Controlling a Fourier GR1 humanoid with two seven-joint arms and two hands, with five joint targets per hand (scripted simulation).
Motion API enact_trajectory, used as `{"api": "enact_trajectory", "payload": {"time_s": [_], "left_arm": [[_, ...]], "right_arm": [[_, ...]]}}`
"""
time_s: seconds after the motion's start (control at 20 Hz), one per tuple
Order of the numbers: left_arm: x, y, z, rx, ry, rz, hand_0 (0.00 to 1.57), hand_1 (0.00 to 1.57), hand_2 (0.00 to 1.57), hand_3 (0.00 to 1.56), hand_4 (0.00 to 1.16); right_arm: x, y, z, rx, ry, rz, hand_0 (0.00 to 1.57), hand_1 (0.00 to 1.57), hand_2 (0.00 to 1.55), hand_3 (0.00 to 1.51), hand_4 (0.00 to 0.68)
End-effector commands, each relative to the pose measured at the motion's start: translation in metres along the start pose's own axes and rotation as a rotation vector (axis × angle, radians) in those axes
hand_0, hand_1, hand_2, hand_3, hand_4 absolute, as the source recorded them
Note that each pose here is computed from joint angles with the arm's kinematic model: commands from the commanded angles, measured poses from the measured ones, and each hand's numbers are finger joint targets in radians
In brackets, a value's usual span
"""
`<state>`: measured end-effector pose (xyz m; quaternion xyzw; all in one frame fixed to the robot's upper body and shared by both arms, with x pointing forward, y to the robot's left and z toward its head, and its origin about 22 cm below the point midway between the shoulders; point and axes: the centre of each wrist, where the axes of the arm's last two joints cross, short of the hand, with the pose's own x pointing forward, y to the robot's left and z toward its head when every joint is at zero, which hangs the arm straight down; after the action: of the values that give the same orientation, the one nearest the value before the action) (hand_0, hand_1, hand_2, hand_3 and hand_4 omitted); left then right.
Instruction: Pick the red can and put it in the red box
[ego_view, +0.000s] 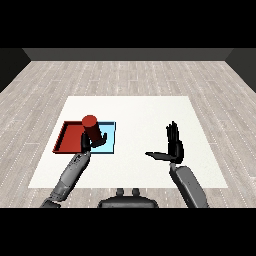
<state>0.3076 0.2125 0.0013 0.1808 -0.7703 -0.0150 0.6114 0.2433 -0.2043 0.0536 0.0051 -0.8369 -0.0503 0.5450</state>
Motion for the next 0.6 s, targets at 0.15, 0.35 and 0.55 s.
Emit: {"api": "enact_trajectory", "payload": {"time_s": [0.15,0.35,0.55], "left_arm": [[-0.015,0.086,-0.0381,0.126,0.068,-0.144,1.57,1.57,1.55,1.46,1.09],[-0.041,0.096,-0.0485,0.121,0.176,-0.240,1.57,1.57,1.57,1.50,1.12],[-0.059,0.120,-0.0645,0.154,0.268,-0.319,1.57,1.57,1.55,1.47,1.09]], "right_arm": [[-0.011,-0.057,0.025,-0.050,0.050,0.087,0.00,0.00,0.00,0.00,0.000],[-0.017,-0.061,0.008,-0.095,0.071,0.113,0.00,0.00,0.00,0.00,0.000],[-0.005,-0.052,0.015,-0.107,0.107,0.142,0.00,0.00,0.00,0.00,0.000]]}}
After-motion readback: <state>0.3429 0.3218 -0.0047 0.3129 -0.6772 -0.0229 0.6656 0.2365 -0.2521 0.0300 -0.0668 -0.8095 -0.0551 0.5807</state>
